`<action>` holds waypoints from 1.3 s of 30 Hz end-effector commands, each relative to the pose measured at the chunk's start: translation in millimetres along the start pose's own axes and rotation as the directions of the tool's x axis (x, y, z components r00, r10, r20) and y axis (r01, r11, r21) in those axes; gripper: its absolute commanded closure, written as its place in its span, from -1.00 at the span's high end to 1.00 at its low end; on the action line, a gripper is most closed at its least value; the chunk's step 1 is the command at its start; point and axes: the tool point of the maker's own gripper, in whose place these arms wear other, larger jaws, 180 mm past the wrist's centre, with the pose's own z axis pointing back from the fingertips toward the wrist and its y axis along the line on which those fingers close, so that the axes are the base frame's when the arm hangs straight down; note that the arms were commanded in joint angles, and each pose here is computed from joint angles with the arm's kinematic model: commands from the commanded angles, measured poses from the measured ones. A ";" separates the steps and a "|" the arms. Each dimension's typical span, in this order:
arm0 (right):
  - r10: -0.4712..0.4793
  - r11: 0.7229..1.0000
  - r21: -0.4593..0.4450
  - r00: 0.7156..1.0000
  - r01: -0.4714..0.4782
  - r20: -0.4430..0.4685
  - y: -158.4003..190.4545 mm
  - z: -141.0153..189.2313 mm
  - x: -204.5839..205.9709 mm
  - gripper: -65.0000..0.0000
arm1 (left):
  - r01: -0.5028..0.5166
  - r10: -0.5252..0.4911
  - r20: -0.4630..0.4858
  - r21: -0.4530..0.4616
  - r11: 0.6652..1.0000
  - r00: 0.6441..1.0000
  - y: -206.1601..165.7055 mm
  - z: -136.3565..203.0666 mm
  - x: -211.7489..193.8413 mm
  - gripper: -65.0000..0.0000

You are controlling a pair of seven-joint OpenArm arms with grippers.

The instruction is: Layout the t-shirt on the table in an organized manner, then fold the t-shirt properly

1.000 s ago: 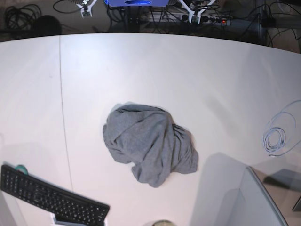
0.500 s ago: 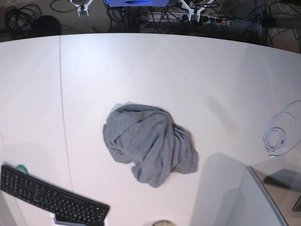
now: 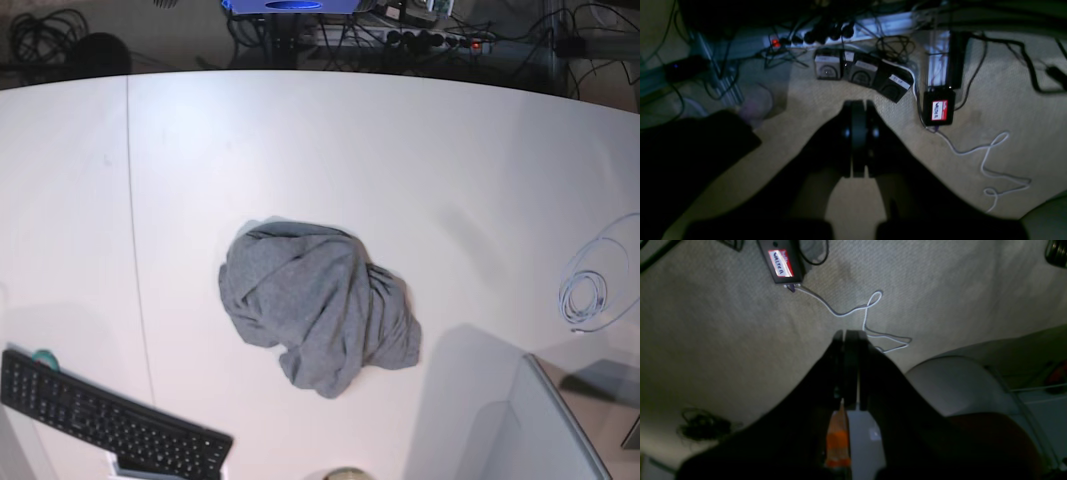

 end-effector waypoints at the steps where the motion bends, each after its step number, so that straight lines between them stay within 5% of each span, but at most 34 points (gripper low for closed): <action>1: -0.015 0.999 -0.034 0.999 0.016 0.033 -17.7 7.0 -1.0 -1.00 | 0.018 -0.019 0.030 0.010 1.000 0.999 7.8 8.0 2.0 -1.00; 9: -0.062 0.988 -0.122 0.971 0.092 0.231 -53.9 74.4 32.7 -1.00 | 0.084 -0.083 0.256 0.005 0.996 0.963 12.4 72.0 56.8 -1.00; 17: -0.064 0.968 -0.186 0.881 0.169 0.469 -83.6 150.9 114.3 -1.00 | 0.107 -0.081 0.568 -0.013 0.994 0.819 -6.2 147.6 173.5 -1.00; 20: -0.043 0.968 -0.177 0.808 0.180 0.587 -82.9 178.3 164.9 -1.00 | 0.103 -0.074 0.644 -0.008 0.995 0.762 -8.1 157.5 209.2 -1.00; 26: 0.003 0.996 -0.058 0.614 0.069 0.789 -34.8 238.4 277.8 -0.97 | 0.071 -0.066 0.686 0.021 0.997 0.725 1.8 140.1 243.2 -1.00; 29: 0.010 1.000 -0.002 0.621 -0.014 0.784 -3.5 248.7 327.6 -0.97 | 0.060 -0.069 0.718 0.037 0.997 0.693 7.4 132.8 279.2 -1.00; 32: 0.056 0.992 0.032 0.643 -0.124 0.764 30.1 264.7 371.3 -0.95 | 0.023 -0.052 0.696 0.051 0.998 0.716 15.2 121.6 321.5 -1.00; 35: 0.103 0.977 0.041 0.634 -0.208 0.766 62.1 287.2 403.1 -0.65 | -0.036 -0.020 0.657 0.072 0.997 0.754 31.4 115.2 337.4 -1.00; 39: 0.176 0.945 0.032 0.587 -0.326 0.790 105.9 314.4 426.7 -0.12 | -0.108 -0.004 0.644 0.135 0.985 0.765 68.8 115.1 327.9 -1.00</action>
